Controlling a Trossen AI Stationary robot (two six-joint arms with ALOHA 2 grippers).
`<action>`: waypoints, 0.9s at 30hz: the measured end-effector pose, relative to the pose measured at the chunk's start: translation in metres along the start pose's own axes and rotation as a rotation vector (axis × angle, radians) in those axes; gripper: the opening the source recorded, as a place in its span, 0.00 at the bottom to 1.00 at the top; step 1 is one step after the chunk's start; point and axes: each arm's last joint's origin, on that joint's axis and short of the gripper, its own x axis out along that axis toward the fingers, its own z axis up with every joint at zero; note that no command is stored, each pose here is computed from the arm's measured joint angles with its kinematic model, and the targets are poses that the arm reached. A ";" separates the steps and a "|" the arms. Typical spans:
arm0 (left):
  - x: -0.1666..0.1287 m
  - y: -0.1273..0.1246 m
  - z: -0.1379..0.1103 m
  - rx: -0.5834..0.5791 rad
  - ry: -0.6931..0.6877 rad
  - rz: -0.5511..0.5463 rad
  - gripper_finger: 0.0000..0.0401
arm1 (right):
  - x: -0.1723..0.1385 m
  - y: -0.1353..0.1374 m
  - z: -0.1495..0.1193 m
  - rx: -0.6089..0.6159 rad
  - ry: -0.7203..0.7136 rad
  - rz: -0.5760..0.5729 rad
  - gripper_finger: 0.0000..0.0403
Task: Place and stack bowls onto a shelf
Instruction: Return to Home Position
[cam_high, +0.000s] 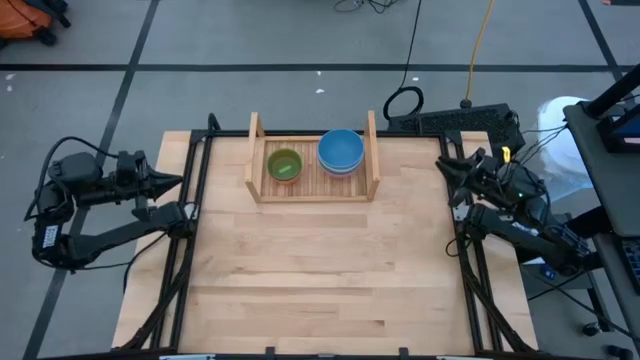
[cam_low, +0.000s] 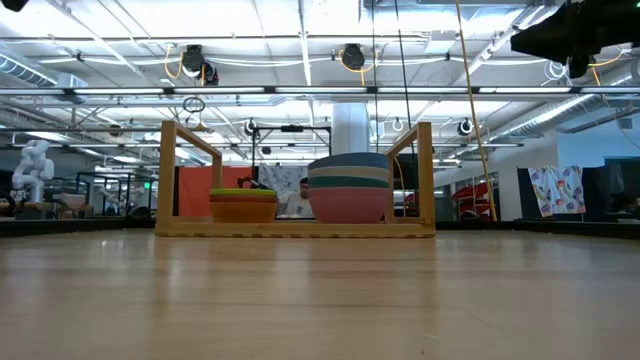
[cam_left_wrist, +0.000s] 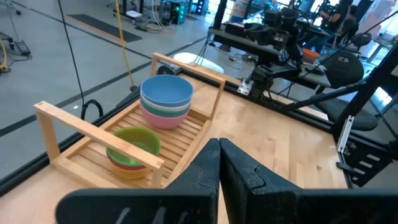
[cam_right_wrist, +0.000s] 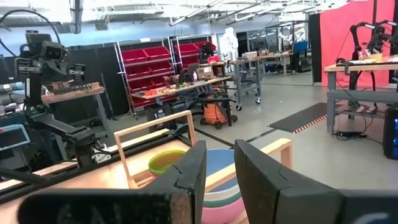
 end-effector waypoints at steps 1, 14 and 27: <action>0.000 0.000 0.000 0.000 0.000 0.000 0.02 | 0.001 0.000 -0.001 -0.002 0.001 0.000 0.19; 0.000 0.000 0.000 0.001 -0.003 -0.001 0.02 | 0.024 -0.002 -0.045 0.064 0.012 0.127 0.19; 0.000 -0.001 0.005 0.018 -0.054 -0.011 0.02 | 0.036 -0.005 -0.080 0.078 -0.058 0.224 0.19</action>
